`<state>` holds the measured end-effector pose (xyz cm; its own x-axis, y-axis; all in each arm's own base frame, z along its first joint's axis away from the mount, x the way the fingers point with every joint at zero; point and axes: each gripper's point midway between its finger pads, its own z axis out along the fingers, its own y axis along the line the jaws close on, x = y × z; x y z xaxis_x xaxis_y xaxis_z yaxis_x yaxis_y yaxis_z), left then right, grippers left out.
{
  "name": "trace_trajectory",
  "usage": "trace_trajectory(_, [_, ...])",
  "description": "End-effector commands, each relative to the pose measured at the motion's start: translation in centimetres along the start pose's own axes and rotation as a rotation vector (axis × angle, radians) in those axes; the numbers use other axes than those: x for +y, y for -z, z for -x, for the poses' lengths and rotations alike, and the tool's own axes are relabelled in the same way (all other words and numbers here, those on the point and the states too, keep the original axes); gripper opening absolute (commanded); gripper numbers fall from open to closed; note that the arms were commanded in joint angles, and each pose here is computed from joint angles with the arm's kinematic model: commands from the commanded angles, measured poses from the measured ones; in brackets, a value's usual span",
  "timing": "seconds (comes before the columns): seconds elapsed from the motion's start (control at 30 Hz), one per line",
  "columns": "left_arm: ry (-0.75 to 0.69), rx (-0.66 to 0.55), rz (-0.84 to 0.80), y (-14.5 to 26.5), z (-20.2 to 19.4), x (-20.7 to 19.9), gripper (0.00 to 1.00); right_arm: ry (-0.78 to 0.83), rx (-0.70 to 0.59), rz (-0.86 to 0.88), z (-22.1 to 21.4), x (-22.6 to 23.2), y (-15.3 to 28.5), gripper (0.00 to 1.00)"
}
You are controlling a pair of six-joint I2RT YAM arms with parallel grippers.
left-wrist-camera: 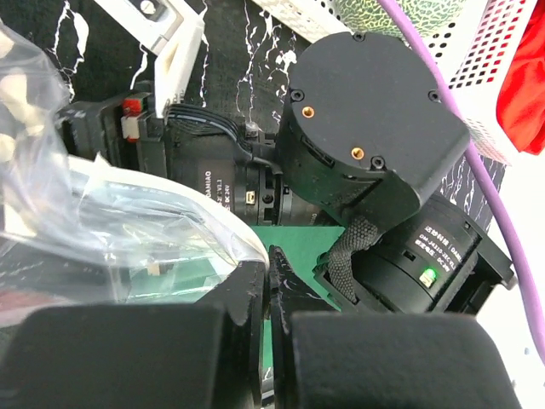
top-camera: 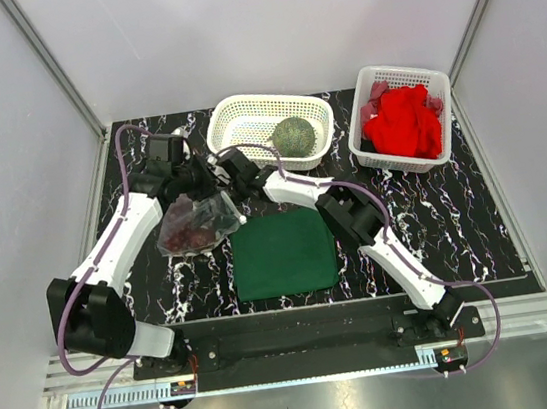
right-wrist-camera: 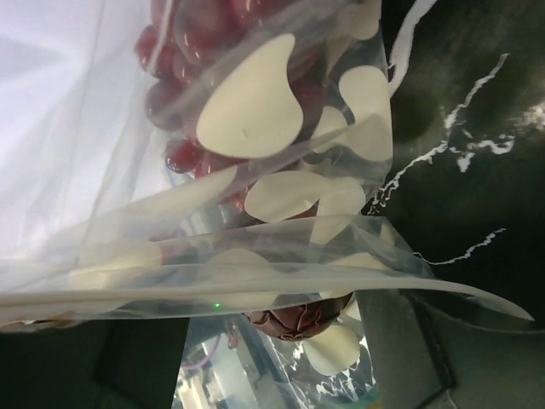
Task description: Open the zip-top bag and remove the fake food
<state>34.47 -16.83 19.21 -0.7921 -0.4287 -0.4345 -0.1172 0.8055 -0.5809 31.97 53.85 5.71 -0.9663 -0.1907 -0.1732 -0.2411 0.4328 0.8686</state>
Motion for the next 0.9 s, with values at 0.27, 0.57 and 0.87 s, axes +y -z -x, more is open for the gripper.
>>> trace_trajectory(0.27, [-0.032, -0.041, -0.124, 0.4, 1.1, -3.5, 0.00, 0.073, 0.101, -0.012, -5.9, -1.4, -0.9, 0.91])
trace_trajectory(0.57, [-0.043, -0.068, -0.082, 0.6, 1.6, -2.5, 0.00, 0.069, 0.128, -0.023, -6.7, -2.3, -1.4, 0.67])
trace_trajectory(0.87, [-0.030, -0.114, -0.043, 2.2, 2.3, -0.6, 0.00, 0.048, 0.065, -0.003, -4.5, 0.6, 0.3, 0.24])
